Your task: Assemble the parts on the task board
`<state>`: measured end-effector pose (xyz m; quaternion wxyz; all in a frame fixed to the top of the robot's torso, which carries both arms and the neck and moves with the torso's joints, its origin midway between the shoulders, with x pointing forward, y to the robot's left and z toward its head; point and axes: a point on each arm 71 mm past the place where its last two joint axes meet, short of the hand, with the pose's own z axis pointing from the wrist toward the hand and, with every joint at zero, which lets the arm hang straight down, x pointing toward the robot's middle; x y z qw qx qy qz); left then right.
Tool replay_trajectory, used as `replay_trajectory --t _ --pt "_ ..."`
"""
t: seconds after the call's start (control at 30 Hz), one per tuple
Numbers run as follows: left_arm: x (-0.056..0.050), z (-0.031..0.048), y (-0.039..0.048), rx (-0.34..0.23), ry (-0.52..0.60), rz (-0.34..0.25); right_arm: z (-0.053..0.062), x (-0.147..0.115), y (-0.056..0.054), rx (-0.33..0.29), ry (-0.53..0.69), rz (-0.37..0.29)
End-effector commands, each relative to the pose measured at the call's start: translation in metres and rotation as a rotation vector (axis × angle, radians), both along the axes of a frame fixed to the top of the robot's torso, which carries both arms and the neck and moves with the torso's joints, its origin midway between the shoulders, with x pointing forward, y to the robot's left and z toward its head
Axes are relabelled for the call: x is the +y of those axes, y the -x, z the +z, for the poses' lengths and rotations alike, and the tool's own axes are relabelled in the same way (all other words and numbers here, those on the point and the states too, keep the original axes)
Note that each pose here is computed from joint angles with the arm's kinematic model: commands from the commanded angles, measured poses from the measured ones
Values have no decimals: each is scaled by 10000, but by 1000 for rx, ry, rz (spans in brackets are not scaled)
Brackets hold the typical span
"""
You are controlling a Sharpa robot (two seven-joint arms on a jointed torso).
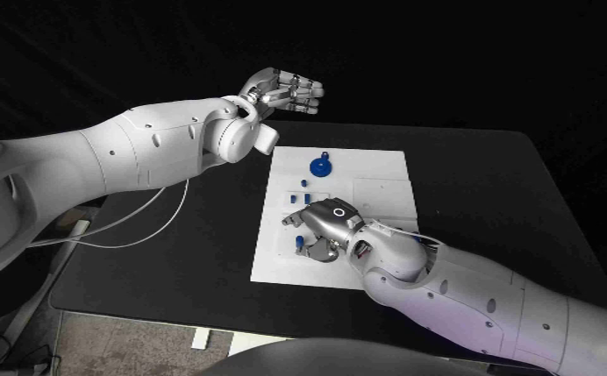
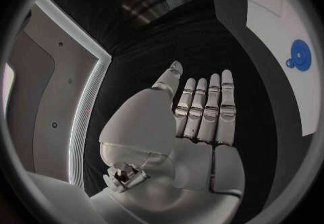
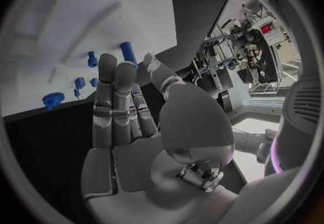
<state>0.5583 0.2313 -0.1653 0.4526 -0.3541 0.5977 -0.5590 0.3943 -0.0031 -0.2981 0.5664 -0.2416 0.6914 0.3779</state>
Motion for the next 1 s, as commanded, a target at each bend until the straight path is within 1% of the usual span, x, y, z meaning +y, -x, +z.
replay_trajectory --t 0.03,0.17,0.23,0.3,0.4,0.5,0.53,0.73,0.8,0.9,1.0 --pt "4 9 1 -6 7 -12 126 -58 -37 46 -124 -26" --pt "39 9 -2 -6 5 -4 302 -166 -125 59 -190 -46" --pt "55 9 -3 -7 3 -1 366 -216 -164 64 -206 -53" --pt "85 10 -3 -9 0 3 464 -315 -236 92 -231 -70" --pt "116 11 -3 -13 -2 6 558 -435 -315 124 -242 -95" --pt "150 11 -5 -17 -7 16 653 -599 -401 129 -240 -125" --pt "162 11 -6 -19 -8 19 678 -672 -436 140 -240 -140" --pt "194 1 -2 -21 -8 18 761 -1058 -604 225 -240 -226" --pt "201 -2 1 -21 -8 17 770 -1138 -629 243 -238 -243" --pt "225 -9 3 -26 -20 20 780 -1322 -681 290 -240 -292" --pt "253 -12 2 -32 -33 25 763 -1519 -720 345 -226 -349"
